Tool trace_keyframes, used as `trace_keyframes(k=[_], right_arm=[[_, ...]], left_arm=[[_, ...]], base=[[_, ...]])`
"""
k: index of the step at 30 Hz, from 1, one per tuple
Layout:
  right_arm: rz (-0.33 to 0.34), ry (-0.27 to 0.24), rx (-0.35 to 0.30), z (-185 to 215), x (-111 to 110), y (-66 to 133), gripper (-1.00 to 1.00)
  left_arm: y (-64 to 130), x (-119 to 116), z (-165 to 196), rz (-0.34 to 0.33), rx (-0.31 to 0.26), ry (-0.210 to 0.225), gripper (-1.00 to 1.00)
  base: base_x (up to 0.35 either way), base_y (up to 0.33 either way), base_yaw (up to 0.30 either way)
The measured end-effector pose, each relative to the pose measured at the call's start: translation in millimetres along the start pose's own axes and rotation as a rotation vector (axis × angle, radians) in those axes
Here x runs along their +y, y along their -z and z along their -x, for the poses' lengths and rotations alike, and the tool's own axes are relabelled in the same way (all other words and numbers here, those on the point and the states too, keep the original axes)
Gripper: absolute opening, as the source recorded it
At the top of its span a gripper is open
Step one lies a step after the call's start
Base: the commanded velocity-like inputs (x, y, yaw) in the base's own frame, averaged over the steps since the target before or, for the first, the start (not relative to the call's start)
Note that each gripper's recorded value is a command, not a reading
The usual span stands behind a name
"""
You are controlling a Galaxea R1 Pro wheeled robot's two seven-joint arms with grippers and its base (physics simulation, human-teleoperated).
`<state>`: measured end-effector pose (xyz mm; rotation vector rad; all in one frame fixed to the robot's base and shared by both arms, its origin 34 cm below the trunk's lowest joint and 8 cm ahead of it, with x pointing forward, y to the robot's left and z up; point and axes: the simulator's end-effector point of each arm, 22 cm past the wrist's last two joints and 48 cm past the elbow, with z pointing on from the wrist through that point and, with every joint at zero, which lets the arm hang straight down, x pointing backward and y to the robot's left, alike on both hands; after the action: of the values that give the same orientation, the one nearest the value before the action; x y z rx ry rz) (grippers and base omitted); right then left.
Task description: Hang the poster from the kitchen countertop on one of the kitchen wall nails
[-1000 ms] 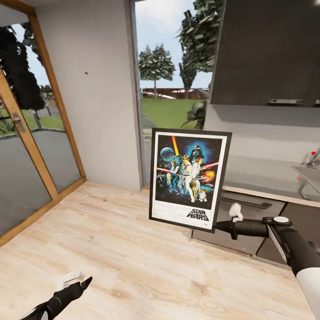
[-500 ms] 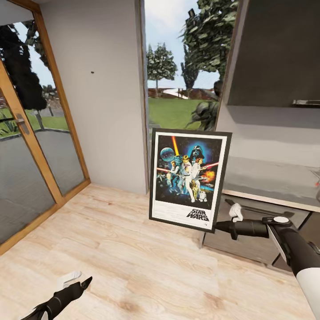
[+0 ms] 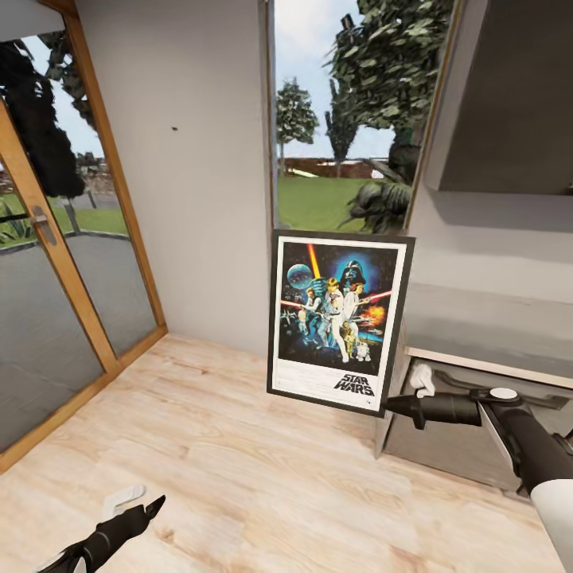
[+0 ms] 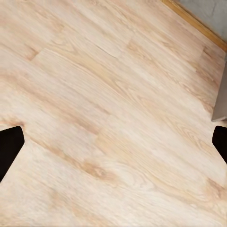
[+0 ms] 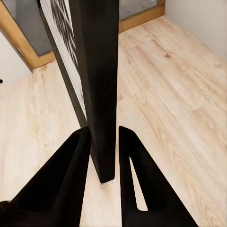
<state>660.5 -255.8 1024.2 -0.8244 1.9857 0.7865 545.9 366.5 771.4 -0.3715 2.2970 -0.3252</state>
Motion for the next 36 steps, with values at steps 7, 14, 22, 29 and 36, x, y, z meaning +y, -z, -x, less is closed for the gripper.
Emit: trace_keyframes(k=[7,14,22,29,36], right_arm=[[0.0,0.0,0.0,0.0,0.0,0.0,-1.0],[0.0,0.0,0.001,-0.1,0.0,0.0,-1.0],[-0.002,0.005,-0.004,3.2,1.0,1.8,-1.0],[-0.005,0.014,-0.011,8.3,2.6,4.8,-1.0],[-0.008,0.023,-0.017,13.6,4.3,7.8,-1.0]], left_arm=[[0.0,0.0,-0.1,0.0,0.0,0.0,1.0],[0.0,0.0,-0.2,0.0,0.0,0.0,1.0],[0.8,-1.3,2.7,-0.003,-0.006,-0.001,1.0],[2.3,-3.4,7.8,-0.007,-0.017,-0.002,1.0],[3.9,-5.4,12.9,-0.01,-0.028,-0.004,1.0]], base=[[0.209,0.246,0.0],[0.209,0.252,0.0],[0.205,0.263,0.0],[0.202,0.268,0.0],[0.201,0.268,0.0]])
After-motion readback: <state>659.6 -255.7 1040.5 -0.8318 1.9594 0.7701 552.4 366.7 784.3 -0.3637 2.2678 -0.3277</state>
